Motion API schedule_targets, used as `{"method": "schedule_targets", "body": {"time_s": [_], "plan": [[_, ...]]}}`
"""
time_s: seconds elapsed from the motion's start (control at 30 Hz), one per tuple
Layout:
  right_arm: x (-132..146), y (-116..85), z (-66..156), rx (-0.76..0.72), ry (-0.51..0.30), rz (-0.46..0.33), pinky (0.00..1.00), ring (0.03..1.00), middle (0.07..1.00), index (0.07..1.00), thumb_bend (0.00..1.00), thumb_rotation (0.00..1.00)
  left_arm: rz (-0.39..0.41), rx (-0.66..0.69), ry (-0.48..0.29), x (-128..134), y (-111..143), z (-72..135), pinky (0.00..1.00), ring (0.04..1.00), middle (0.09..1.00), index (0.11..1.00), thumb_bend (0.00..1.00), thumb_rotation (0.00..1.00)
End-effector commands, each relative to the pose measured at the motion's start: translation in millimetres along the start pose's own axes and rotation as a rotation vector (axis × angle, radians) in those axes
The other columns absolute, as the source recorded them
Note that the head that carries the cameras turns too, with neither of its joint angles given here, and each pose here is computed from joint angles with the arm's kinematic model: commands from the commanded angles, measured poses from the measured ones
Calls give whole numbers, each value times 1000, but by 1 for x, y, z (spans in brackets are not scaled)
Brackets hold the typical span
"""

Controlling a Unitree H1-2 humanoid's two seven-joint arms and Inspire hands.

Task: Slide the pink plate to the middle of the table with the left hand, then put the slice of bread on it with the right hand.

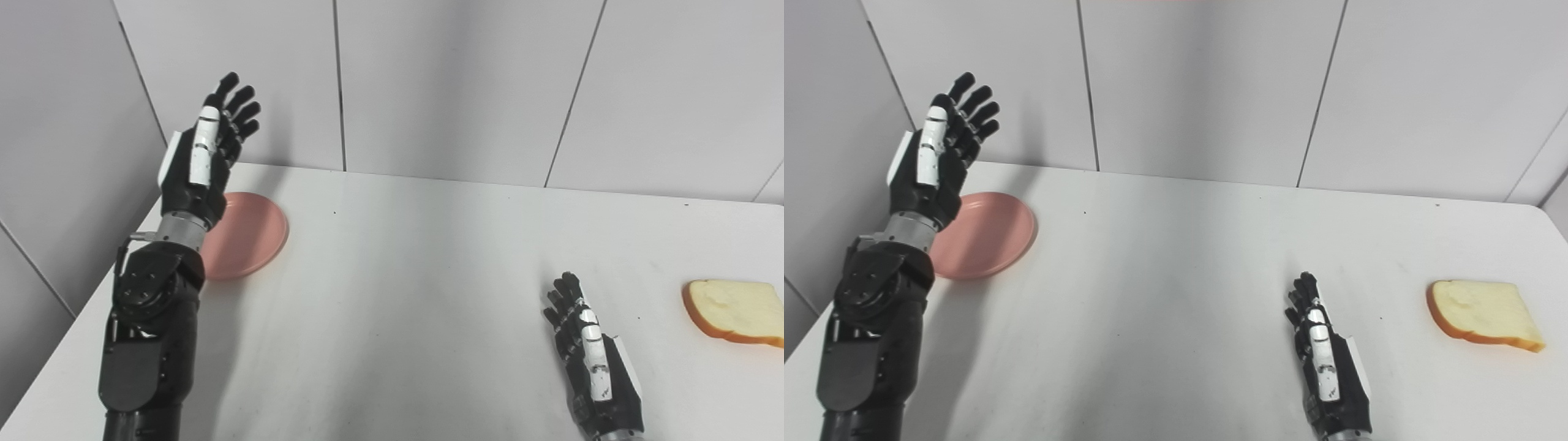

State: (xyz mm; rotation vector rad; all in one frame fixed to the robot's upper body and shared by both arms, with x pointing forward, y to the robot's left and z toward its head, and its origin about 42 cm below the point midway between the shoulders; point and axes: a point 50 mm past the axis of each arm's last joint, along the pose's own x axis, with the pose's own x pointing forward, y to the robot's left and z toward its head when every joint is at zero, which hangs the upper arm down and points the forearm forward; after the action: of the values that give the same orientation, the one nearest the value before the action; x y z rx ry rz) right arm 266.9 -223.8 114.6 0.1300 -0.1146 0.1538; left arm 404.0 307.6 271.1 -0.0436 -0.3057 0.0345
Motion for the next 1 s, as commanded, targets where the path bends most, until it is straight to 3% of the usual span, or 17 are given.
{"method": "schedule_targets", "body": {"time_s": [0.0,0.27,0.97], "plan": [[-22,-9,-29,8,99,-32,1000,997,1000,988,316,1000,19,13,-86,16,10,20,907,913,919,915,435,1000],[-22,-7,-29,21,96,-37,1000,1000,1000,991,311,1000,93,22,-69,30,58,14,915,919,919,921,459,1000],[-24,-9,-30,9,109,-36,1000,999,1000,990,319,1000,168,-1,-5,26,116,-13,946,932,936,933,528,1000]]}}
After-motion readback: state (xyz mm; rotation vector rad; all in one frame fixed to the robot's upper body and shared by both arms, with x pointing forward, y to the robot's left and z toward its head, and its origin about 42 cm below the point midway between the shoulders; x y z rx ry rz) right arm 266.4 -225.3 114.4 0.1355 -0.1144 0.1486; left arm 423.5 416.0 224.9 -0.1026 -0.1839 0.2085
